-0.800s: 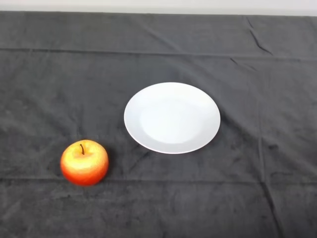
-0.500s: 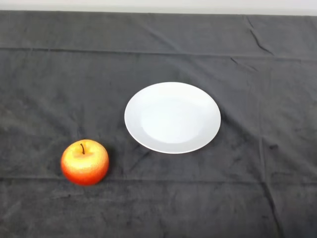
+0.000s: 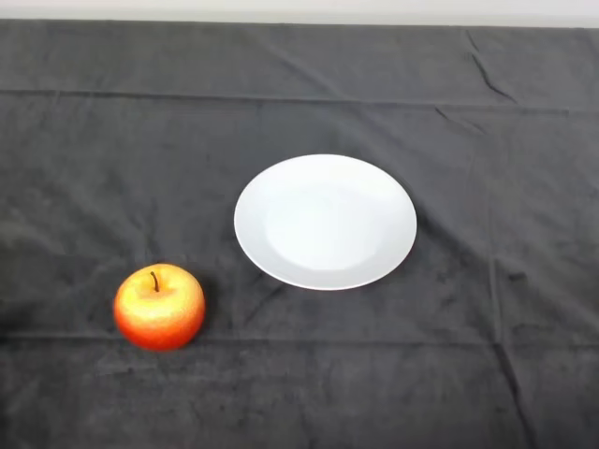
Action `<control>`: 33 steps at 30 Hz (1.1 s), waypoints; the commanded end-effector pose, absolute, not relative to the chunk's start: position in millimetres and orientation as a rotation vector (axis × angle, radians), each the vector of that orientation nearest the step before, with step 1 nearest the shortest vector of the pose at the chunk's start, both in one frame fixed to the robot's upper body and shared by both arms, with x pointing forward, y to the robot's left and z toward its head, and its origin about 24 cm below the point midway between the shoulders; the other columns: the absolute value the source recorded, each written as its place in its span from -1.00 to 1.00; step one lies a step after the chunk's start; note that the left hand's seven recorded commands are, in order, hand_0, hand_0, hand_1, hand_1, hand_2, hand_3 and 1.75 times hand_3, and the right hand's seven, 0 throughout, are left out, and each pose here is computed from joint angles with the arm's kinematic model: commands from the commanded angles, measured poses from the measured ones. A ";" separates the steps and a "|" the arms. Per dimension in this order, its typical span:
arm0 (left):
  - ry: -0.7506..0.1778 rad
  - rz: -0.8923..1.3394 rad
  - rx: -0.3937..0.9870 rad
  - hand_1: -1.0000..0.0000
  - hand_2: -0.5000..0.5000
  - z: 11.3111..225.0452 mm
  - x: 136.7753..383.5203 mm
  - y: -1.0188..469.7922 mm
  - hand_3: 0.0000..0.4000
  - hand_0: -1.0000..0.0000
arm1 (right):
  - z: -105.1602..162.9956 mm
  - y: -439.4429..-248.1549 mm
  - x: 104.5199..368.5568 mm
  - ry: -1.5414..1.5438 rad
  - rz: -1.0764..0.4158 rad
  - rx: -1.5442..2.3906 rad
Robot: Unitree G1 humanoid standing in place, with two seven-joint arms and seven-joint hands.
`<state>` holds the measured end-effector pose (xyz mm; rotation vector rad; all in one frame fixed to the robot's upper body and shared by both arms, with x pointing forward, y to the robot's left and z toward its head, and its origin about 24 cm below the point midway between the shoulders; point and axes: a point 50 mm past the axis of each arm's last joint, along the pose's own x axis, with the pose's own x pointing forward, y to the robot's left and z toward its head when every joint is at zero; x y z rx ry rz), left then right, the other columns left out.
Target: Move the apple to the plate
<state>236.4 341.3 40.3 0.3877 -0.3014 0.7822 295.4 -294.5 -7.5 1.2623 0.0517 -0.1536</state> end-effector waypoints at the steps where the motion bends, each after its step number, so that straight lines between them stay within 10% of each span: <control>1: -0.391 0.713 0.389 1.00 0.00 55.8 248.9 328.3 -1.00 1.00 | -2.1 -302.1 296.5 0.030 -0.165 1.254; 18: -0.545 0.436 0.460 1.00 0.00 96.4 229.7 261.9 -1.00 1.00 | -2.2 -301.7 296.4 0.032 -0.166 1.249; 33: -0.413 0.371 0.381 1.00 0.00 98.5 245.6 212.9 -1.00 1.00 | -2.2 -301.5 296.3 0.035 -0.168 1.243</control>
